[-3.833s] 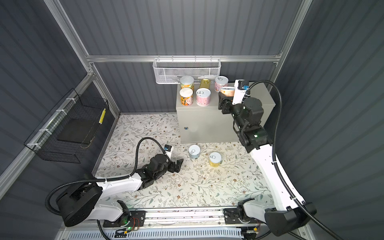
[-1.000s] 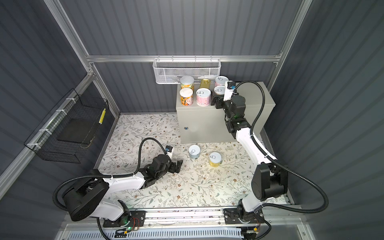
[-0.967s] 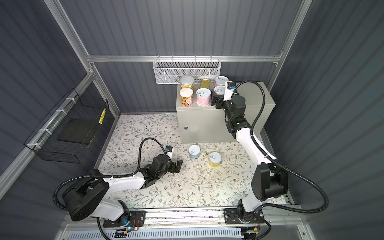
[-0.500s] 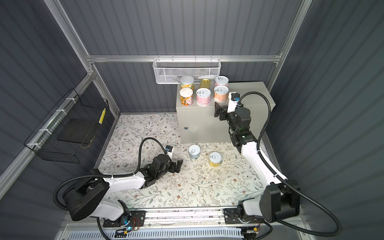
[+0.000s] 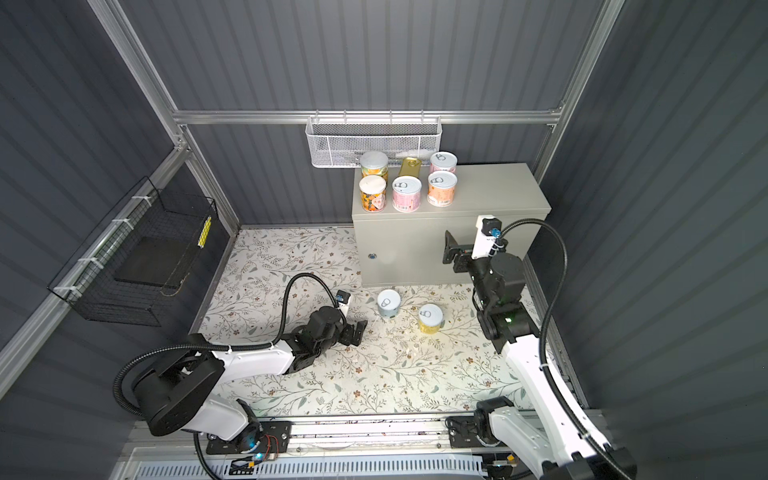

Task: Place and organize the canned foods onto the counter
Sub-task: 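Open the right gripper to release the orange can and withdraw it toward the table, then lower the open left gripper over the pale blue can while the right gripper waits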

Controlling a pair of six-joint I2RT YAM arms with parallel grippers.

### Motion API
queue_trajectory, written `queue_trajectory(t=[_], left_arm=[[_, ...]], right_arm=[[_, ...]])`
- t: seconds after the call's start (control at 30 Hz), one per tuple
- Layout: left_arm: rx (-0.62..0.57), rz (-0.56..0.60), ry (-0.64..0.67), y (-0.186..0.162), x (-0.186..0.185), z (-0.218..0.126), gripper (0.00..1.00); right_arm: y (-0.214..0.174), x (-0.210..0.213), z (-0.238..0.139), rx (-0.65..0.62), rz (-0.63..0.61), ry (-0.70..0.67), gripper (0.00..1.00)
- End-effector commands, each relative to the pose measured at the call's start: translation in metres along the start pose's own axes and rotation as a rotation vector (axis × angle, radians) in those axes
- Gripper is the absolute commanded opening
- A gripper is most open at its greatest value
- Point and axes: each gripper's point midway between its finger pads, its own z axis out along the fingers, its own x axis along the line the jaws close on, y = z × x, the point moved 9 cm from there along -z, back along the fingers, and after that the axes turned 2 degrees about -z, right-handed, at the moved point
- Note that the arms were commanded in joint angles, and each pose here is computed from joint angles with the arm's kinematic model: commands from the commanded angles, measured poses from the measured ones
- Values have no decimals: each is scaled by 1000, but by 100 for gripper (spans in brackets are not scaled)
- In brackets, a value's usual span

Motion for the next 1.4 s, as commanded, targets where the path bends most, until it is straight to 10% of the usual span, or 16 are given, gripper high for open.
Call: queue_trajectory(t=[0.0, 0.4, 1.1, 1.37], left_arm=[[-65, 27, -4, 10, 1, -7, 100], [-78, 52, -4, 15, 2, -15, 100], [161, -88, -162, 69, -30, -23, 100], [263, -131, -204, 92, -47, -16, 100]], right_arm=[[-19, 2, -20, 60, 21, 41, 99], [-40, 8, -53, 477, 153, 102, 99], [-97, 14, -102, 618, 487, 120, 99], [-102, 11, -112, 728, 439, 72, 99]])
